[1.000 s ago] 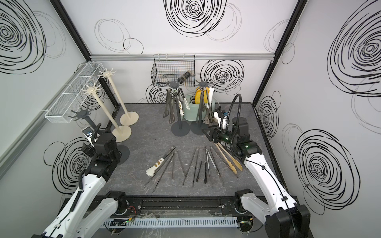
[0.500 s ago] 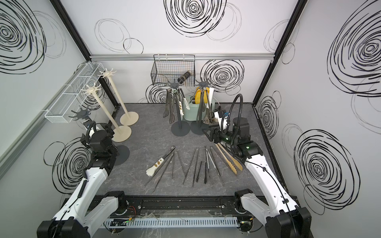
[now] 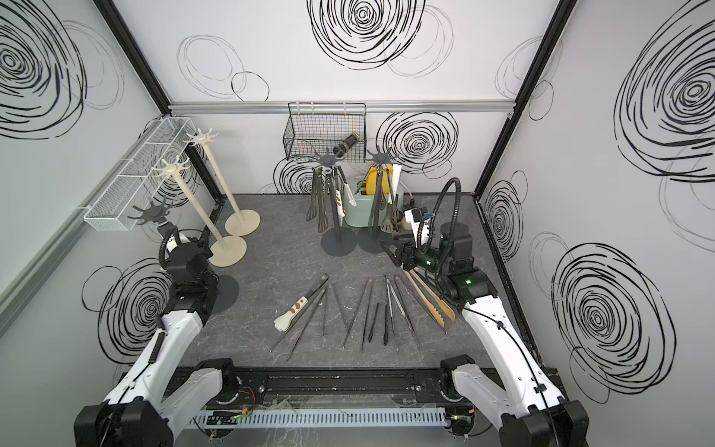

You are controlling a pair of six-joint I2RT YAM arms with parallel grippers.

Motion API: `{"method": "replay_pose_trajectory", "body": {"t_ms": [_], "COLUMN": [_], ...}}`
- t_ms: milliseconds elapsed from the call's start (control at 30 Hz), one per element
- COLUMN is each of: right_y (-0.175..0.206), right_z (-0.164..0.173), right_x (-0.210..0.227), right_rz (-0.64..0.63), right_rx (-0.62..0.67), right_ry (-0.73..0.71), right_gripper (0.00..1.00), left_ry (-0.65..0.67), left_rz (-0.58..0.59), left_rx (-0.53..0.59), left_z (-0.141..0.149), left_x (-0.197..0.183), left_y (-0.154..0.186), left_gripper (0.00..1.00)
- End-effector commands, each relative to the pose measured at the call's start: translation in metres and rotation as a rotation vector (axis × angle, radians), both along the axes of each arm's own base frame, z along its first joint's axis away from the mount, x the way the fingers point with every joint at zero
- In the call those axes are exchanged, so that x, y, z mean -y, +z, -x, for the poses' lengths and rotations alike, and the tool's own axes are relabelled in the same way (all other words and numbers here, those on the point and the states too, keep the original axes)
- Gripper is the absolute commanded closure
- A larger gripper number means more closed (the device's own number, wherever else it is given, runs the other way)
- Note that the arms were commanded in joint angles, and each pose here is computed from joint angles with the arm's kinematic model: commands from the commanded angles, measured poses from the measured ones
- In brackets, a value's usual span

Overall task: Hang food tongs on kitchen utensil racks
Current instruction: Pick up the rack from the center of the board, then place the rack at the center of the board.

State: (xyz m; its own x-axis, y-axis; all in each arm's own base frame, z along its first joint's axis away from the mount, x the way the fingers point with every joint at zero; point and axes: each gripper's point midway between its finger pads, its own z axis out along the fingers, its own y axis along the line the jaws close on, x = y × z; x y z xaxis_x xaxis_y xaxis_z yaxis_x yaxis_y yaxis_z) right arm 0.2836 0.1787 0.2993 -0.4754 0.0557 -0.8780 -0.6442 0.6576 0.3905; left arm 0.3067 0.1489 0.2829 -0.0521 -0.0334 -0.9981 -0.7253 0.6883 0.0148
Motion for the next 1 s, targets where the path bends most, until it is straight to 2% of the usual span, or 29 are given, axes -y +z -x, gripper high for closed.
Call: {"method": "replay_pose_trajectory", "body": {"t_ms": [0,133,333,567,767,967], "right_y": [0.001,0.0,-0.001,-0.005,-0.009,-0.007], "right_z": [0.003,0.003,0.002,-0.003,-0.006,-0.011], "right_x": [0.0,0.002,0.004,0.007,0.015,0.021], "right_rz": [0.007,0.011,0.018,0.023,0.04,0.056], "right_rx": [0.021,0.023,0.027,0.027,0.035,0.049], "right_ry": [0.005,-0.004,-0.017,-0.042,-0.087,-0.123], "right_gripper": [0.42,0.42,0.42,0.42,0.42,0.42], "left_ry": [-0.017,-0.103,-0.295,-0.439,-0.548,-0.651], "left_rz": [-0.01,-0.007,-0.006,-0.006,0.009,0.022], "left_rx": [0.049,0.085,0.204,0.331,0.414,0.444], "left_z": [0.002,0.001,0.001,-0.006,-0.037,-0.084], "left_x": [0.002,0.022,0.066,0.099,0.119,0.15], "left_y": [0.018,0.033,0.069,0.097,0.113,0.125], "left_gripper": [1.0,1.0,1.0,1.0,1.0,1.0]}}
